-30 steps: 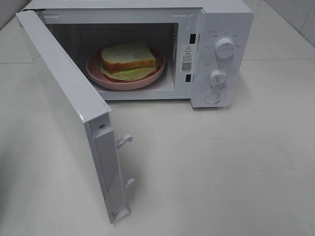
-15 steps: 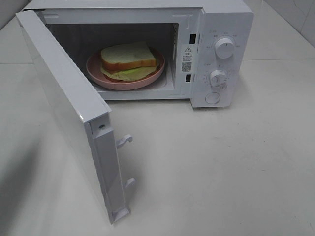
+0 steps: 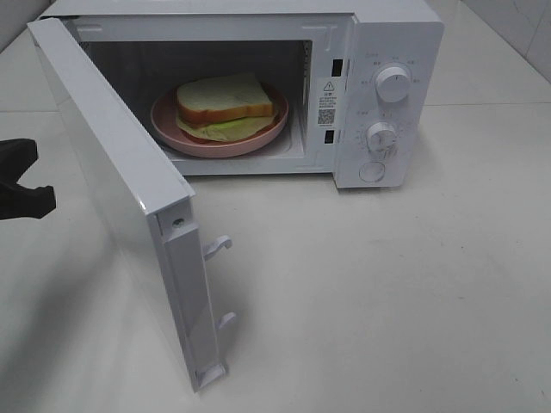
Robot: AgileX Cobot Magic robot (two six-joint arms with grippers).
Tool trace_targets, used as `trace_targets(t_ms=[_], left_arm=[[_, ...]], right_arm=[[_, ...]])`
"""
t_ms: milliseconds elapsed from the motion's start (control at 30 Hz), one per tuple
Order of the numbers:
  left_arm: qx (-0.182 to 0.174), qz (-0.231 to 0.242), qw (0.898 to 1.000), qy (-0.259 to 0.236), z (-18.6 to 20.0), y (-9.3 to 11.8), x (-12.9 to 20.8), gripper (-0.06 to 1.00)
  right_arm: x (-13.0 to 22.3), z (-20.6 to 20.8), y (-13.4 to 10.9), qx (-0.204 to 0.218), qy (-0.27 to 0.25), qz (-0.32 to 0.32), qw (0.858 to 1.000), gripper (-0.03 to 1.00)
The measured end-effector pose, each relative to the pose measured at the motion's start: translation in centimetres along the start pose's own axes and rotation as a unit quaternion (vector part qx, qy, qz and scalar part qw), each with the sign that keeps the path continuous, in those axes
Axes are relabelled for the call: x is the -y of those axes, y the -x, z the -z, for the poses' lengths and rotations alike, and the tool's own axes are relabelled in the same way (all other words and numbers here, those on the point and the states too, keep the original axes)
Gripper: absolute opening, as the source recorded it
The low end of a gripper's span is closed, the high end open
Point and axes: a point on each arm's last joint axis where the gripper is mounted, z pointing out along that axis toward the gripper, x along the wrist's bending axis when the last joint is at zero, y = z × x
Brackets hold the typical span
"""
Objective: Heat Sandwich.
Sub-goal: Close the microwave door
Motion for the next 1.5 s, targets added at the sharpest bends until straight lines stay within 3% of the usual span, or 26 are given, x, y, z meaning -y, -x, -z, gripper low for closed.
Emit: trace_targets(t_ms=[367,667,1167,1500], left_arm=[[0.042,0.017,0.999,0.003,-1.9,1.0,-0.6,0.0],[0.078,0.003,0.997,-0.001,-3.2,4.8,-0.4,0.0],[0.096,-0.014,0.995,0.021,-6.5,9.9,-1.6,0.0],[0.085,0.015,0.996,0.037,-10.4,12.2,-3.4,0.0]], right_arm=[[0.0,0.0,0.0,0.0,0.0,0.0,1.0,0.76],[0.0,0.0,0.0,0.0,0.0,0.0,1.0,0.76],[0.0,0.0,0.0,0.0,0.0,0.0,1.0,0.76],[0.0,0.0,0.0,0.0,0.0,0.0,1.0,0.76]])
